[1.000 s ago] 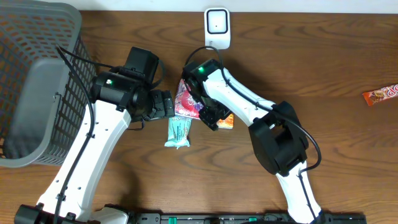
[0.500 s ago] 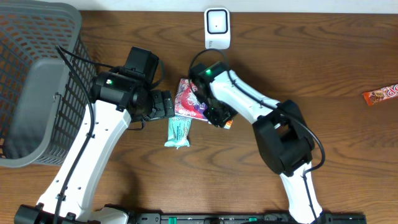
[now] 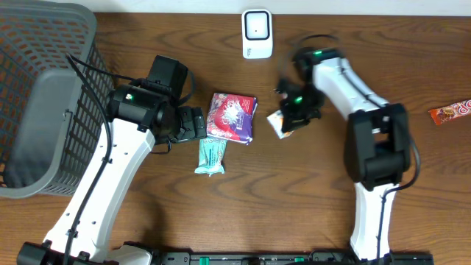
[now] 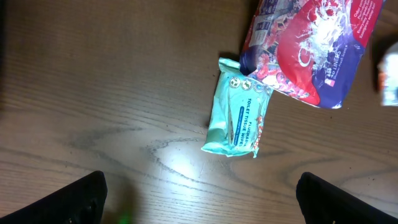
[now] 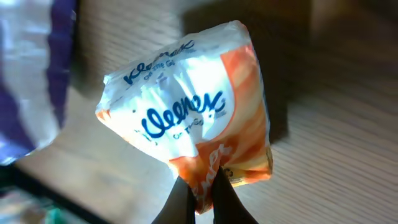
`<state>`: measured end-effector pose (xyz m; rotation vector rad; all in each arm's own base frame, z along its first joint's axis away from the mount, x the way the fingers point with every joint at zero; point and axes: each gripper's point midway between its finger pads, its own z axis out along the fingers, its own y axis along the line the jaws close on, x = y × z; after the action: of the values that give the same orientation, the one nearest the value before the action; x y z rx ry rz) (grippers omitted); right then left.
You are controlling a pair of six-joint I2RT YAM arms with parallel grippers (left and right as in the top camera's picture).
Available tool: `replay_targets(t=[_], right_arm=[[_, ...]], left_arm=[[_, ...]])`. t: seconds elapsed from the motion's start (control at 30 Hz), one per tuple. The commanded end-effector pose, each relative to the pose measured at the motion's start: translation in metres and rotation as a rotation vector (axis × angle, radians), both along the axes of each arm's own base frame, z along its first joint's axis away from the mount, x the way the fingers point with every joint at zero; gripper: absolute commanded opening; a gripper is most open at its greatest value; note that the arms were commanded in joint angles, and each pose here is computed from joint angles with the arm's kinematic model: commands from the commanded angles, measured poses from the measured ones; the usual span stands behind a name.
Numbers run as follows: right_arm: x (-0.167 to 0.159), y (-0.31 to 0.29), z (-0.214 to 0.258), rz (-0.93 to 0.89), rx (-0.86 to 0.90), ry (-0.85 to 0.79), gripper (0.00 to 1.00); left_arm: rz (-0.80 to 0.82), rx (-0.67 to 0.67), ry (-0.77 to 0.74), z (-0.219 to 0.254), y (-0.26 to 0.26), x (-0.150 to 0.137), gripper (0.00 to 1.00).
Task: Scan the item barcode
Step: 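Grasp the orange Kleenex pack with the right gripper and lift, then hold the Kleenex pack in front of the white scanner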
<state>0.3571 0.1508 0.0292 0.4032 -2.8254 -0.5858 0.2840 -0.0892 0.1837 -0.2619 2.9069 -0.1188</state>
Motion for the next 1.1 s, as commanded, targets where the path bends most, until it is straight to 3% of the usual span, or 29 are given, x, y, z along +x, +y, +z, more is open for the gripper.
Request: replay_targets(t=[0.0, 0.13, 0.33, 0.53, 0.67, 0.83, 0.87, 1.0, 1.07], right_arm=[[0.004, 0.004, 0.011, -0.056, 0.184, 0.029, 0.01], [0.013, -0.012, 0.020, -0.130, 0.266, 0.032, 0.01], [0.024, -0.014, 0.058, -0.189, 0.594, -0.006, 0.01], [0.014, -0.018, 0.041, -0.289, 0.702, 0.036, 0.01], [0.008, -0.032, 0.010, -0.415, 0.664, 0.093, 0.01], [0.010, -0.075, -0.016, -0.539, 0.460, 0.126, 0.02], [0.010, -0.085, -0.018, -0.551, 0.416, 0.127, 0.10], [0.013, -0.118, -0.008, -0.571, 0.272, 0.116, 0.16], [0.017, -0.130, 0.003, -0.567, 0.219, 0.100, 0.25]], left_arm=[[-0.007, 0.010, 0.008, -0.003, 0.001, -0.001, 0.98], [-0.007, 0.010, 0.008, -0.003, 0.001, -0.001, 0.98], [-0.007, 0.010, 0.008, -0.003, 0.001, -0.001, 0.98], [-0.007, 0.010, 0.008, -0.003, 0.001, -0.001, 0.98], [-0.007, 0.010, 0.008, -0.003, 0.001, -0.001, 0.98], [-0.007, 0.010, 0.008, -0.003, 0.001, -0.001, 0.98], [-0.007, 0.010, 0.008, -0.003, 0.001, -0.001, 0.98], [-0.007, 0.010, 0.008, -0.003, 0.001, -0.001, 0.98], [-0.007, 0.010, 0.008, -0.003, 0.001, -0.001, 0.98]])
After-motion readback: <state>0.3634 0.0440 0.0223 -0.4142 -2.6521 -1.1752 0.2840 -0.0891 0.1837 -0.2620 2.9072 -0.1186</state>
